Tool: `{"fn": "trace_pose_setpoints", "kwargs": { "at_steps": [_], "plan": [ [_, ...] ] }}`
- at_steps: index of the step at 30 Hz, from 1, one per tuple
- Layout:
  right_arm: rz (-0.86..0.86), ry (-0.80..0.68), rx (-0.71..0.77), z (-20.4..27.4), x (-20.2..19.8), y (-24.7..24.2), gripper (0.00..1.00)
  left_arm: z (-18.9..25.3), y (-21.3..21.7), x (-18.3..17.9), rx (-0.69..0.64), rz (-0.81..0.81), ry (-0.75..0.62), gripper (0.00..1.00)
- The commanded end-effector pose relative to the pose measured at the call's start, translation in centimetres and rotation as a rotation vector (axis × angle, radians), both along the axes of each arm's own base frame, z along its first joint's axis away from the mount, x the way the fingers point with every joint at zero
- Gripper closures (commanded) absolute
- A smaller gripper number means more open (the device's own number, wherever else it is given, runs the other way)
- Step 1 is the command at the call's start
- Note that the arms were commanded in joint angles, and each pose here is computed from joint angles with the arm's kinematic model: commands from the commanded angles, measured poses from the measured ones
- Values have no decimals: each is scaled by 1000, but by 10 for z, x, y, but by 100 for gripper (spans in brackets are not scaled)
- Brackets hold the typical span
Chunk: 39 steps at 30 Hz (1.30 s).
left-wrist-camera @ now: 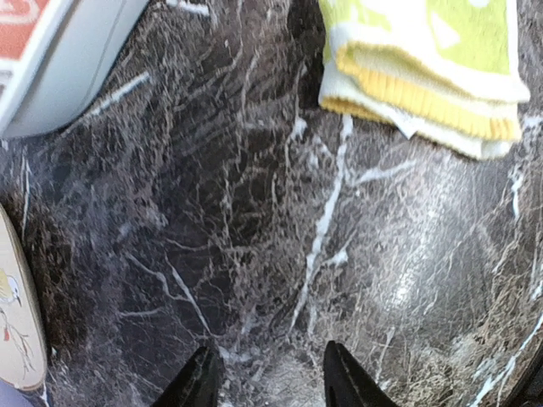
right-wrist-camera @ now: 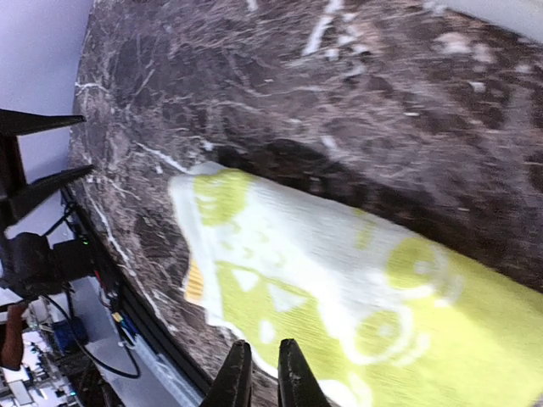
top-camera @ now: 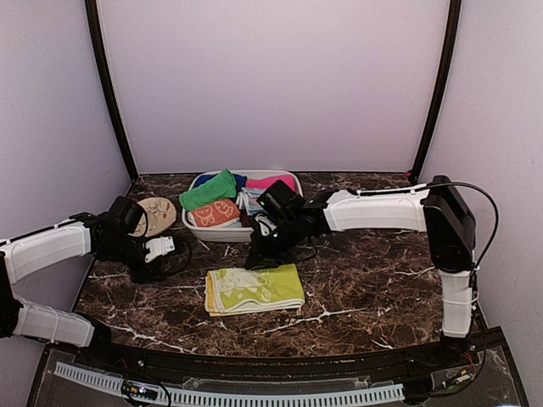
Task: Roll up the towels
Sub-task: Fold the towel at the center of the board, then rotate the towel at the center of the board.
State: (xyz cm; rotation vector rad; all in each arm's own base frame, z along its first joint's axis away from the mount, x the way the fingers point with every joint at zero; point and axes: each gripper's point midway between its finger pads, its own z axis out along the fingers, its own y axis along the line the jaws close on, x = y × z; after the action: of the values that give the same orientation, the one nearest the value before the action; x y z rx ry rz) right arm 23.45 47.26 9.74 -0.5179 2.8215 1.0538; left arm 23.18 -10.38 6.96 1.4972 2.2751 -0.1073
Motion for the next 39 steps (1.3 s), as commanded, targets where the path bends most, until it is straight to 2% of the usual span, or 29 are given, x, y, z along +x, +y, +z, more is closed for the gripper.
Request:
{"fn": "trace_pose_setpoints", "kwargs": {
  "at_steps": [1,5,10,17,23,29,33,39],
  "plan": [
    [-46,-82,-102,-18,23,-59,92,37,-32,13,-152,-35,1,57],
    [-76,-68,-194,-54,27,-100,96,45,-67,9,-177,-123,41,60],
    [-90,-53,-249,-80,22,-116,100,31,-112,-3,-148,-259,79,60],
    [-110,-42,-288,-96,12,-133,100,4,-158,-11,-125,-331,181,68],
    [-121,-30,-322,-107,-5,-157,100,-39,-146,-20,-13,-339,192,71],
    [-131,-14,-320,-111,-27,-174,100,-58,-125,-5,104,-309,98,74],
    [-102,-5,-328,-113,-49,-174,100,-53,-123,11,135,-299,13,69],
    [-38,-2,-335,-100,-75,-170,100,-26,-131,37,136,-292,-119,56]
  ]
}}
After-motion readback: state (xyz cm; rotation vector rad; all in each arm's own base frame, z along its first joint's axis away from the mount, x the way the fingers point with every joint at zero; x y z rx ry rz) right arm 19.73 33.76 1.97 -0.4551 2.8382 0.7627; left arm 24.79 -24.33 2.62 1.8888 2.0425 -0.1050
